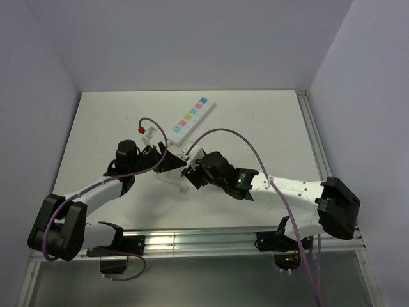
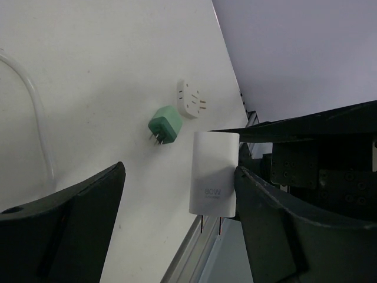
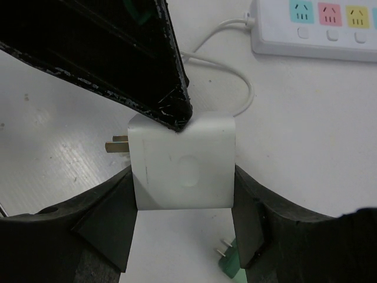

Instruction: Insert the plug

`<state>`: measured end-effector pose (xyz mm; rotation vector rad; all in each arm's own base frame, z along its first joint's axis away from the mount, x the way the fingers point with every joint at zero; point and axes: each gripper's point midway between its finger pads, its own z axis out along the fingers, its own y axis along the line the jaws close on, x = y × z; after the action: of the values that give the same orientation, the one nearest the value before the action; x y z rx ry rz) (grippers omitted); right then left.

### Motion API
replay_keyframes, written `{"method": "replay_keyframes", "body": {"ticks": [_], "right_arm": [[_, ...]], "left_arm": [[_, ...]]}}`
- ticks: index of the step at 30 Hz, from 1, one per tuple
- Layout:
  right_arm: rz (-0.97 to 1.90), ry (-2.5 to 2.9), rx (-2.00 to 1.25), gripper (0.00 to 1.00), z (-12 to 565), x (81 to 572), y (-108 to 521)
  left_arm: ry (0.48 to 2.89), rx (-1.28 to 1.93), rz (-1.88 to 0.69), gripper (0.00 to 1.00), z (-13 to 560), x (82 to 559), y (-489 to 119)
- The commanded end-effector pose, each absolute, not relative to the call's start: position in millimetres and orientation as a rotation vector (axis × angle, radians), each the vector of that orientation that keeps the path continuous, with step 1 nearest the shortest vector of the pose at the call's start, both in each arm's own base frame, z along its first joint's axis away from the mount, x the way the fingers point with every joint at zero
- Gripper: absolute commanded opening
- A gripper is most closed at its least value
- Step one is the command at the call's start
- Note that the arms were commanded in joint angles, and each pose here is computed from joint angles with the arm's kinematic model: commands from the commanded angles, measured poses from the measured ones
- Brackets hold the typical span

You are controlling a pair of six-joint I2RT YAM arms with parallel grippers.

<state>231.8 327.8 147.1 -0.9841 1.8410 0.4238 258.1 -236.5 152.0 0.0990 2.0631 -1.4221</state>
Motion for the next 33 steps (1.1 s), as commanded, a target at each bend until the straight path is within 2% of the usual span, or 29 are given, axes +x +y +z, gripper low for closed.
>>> {"method": "replay_keyframes", "body": {"ticks": [1, 7, 9, 14, 15, 17, 18, 20, 22, 23, 26, 27, 29, 33], "right_arm": [[0.460, 1.735, -0.972, 0.40, 184.6, 236.4, 348.1], [0.471, 1.711, -1.032, 0.40, 183.8, 226.1, 353.4], [0.472, 1.708, -1.037, 0.40, 184.4, 224.8, 353.6], [0.462, 1.718, -1.036, 0.40, 181.3, 225.6, 352.4], [0.459, 1.719, -1.039, 0.40, 180.1, 225.4, 352.8], [0.453, 1.719, -1.033, 0.40, 180.4, 227.4, 352.9], [0.446, 1.721, -1.033, 0.40, 179.8, 228.6, 353.3], [0.436, 1.726, -1.031, 0.41, 178.7, 229.8, 353.7], [0.423, 1.729, -1.019, 0.41, 179.1, 232.4, 353.1], [0.414, 1.731, -1.018, 0.40, 178.7, 233.3, 352.3], [0.395, 1.734, -1.005, 0.40, 180.1, 236.7, 351.6], [0.395, 1.733, -1.003, 0.40, 180.8, 237.0, 351.7], [0.379, 1.735, -0.991, 0.40, 182.0, 239.7, 350.7], [0.364, 1.741, -0.985, 0.40, 179.1, 242.2, 349.4]], "left_arm": [[1.973, 0.203, -1.516, 0.81, 177.6, 256.1, -247.7], [1.969, 0.249, -1.555, 0.78, 181.7, 250.4, -255.5], [1.967, 0.264, -1.572, 0.70, 182.0, 248.2, -257.7], [1.974, 0.283, -1.573, 0.59, 180.4, 244.5, -261.5], [1.976, 0.288, -1.578, 0.52, 180.2, 243.8, -262.2], [1.977, 0.303, -1.583, 0.47, 180.4, 241.7, -264.8], [1.979, 0.309, -1.589, 0.39, 180.3, 240.1, -266.1], [1.981, 0.315, -1.594, 0.37, 179.9, 238.7, -267.2], [1.982, 0.318, -1.595, 0.31, 179.3, 237.6, -267.8], [1.982, 0.318, -1.595, 0.31, 179.1, 237.2, -267.7], [1.982, 0.320, -1.604, 0.43, 178.7, 235.6, -268.1], [1.981, 0.321, -1.606, 0.55, 177.7, 234.6, -268.2], [1.982, 0.314, -1.599, 0.64, 177.5, 235.1, -267.7], [1.982, 0.314, -1.591, 0.64, 176.6, 233.7, -266.5]]}}
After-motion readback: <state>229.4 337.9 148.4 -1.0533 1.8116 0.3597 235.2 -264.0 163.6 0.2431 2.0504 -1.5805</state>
